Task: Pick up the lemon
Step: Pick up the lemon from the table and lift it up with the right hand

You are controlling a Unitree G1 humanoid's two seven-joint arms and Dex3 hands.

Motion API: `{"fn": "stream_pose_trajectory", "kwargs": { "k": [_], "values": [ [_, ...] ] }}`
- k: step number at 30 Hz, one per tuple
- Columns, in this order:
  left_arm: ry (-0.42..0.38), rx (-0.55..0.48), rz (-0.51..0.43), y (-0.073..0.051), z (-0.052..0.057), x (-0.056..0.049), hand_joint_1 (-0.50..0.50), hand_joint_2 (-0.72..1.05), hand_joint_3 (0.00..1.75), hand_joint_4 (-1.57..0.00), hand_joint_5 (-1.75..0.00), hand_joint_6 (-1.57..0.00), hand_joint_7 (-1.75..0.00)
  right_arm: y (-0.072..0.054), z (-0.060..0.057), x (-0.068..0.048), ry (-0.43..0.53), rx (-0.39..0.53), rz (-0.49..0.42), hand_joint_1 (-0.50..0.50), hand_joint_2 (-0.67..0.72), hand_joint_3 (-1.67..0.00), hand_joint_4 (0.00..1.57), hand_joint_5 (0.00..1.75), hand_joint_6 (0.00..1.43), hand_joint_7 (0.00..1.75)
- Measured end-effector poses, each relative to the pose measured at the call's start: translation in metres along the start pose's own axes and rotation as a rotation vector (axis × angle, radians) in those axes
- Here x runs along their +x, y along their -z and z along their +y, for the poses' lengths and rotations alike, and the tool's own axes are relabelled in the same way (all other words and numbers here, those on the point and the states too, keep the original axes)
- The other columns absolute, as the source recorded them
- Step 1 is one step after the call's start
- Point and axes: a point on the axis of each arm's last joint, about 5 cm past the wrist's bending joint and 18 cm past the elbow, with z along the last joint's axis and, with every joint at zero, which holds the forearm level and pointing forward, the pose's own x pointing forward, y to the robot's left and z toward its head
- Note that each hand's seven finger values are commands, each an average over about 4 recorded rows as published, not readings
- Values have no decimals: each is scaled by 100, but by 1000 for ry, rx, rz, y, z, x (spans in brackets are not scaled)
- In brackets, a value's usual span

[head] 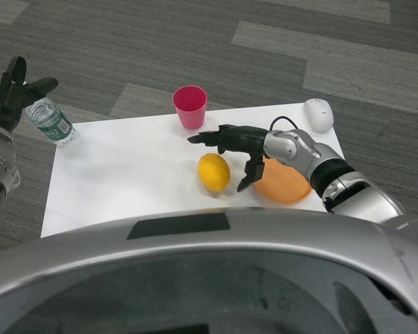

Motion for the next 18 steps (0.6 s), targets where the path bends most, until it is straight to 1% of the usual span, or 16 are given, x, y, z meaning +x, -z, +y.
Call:
{"fn": "stream_pose_trajectory", "kwargs": {
  "k": [2,5,7,9,13,14,17,18],
  "values": [
    [0,0,0,0,0,0,50,96,9,0,0,0,0,0,0,0,2,3,3,17,22,-8,0,133,0,0],
    [0,0,0,0,0,0,50,96,9,0,0,0,0,0,0,0,2,3,6,15,22,-12,0,121,0,0],
    [0,0,0,0,0,0,50,96,9,0,0,0,0,-1,-1,1,4,3,6,12,19,-16,0,116,0,0],
    [0,0,0,0,0,0,50,96,9,0,0,0,0,-2,-1,1,7,3,3,10,12,-16,0,112,0,0],
    [0,-1,-1,0,0,0,50,96,9,-1,0,0,0,-2,-2,1,19,6,-3,-3,-8,-30,3,90,0,0],
    [0,-1,-1,0,0,0,50,96,9,-2,0,0,0,-2,-2,1,24,9,-4,-5,-11,-32,3,85,0,0],
    [-1,-1,-1,0,0,0,50,96,9,-4,0,0,0,-2,-2,1,32,13,-5,-8,-16,-32,3,78,0,0],
    [-1,-1,-1,0,0,0,50,96,9,-4,0,0,0,-2,-2,1,32,14,-6,-8,-16,-32,3,78,0,0]
  ]
}}
